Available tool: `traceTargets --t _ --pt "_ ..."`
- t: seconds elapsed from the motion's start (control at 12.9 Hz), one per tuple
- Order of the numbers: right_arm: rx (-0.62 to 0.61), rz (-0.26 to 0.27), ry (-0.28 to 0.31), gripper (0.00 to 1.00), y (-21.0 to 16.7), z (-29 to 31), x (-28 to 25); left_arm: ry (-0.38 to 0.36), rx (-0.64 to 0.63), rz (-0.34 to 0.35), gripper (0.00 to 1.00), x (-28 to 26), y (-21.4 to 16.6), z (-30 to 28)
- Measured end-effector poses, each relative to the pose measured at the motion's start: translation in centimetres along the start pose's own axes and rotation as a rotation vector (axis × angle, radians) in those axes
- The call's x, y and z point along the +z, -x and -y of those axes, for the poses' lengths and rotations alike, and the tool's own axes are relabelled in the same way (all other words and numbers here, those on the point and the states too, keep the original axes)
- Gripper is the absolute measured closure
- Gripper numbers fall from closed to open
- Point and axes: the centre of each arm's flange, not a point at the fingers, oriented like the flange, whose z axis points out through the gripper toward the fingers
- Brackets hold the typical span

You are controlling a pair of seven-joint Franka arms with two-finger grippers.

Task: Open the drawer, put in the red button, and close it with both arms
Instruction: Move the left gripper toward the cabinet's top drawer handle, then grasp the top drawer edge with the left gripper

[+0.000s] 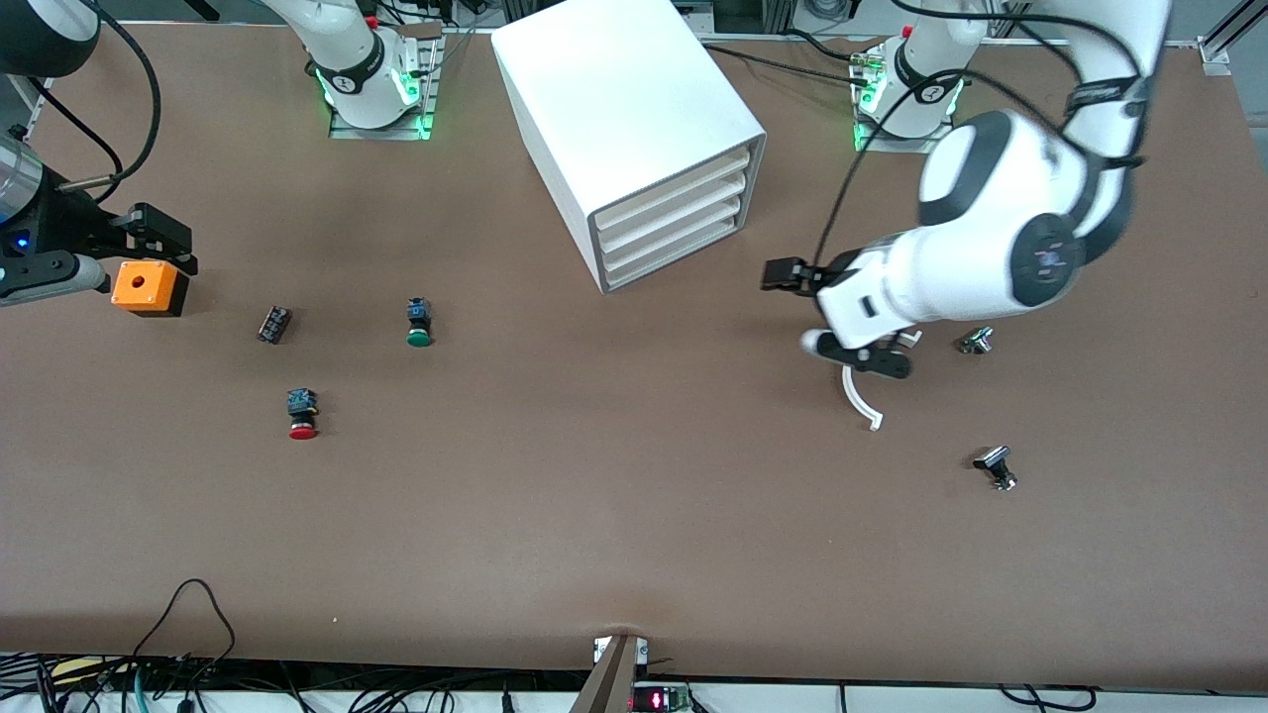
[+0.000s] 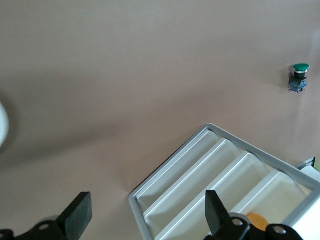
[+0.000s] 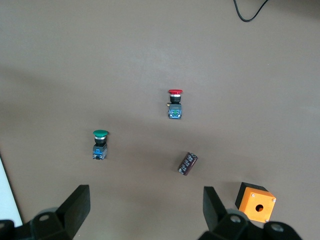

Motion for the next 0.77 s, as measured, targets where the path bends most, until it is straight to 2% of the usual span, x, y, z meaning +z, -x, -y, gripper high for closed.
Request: traceTargets --t 0.31,0.77 --pt "0.000 0.000 0.000 0.00 0.0 0.0 0.0 0.030 -0.005 0.058 0.00 6.5 0.3 -1.7" --pt "0.001 0.000 0.000 0.00 0.0 -0.1 0.0 0.093 -0.060 0.178 0.00 13.2 0.5 -1.4"
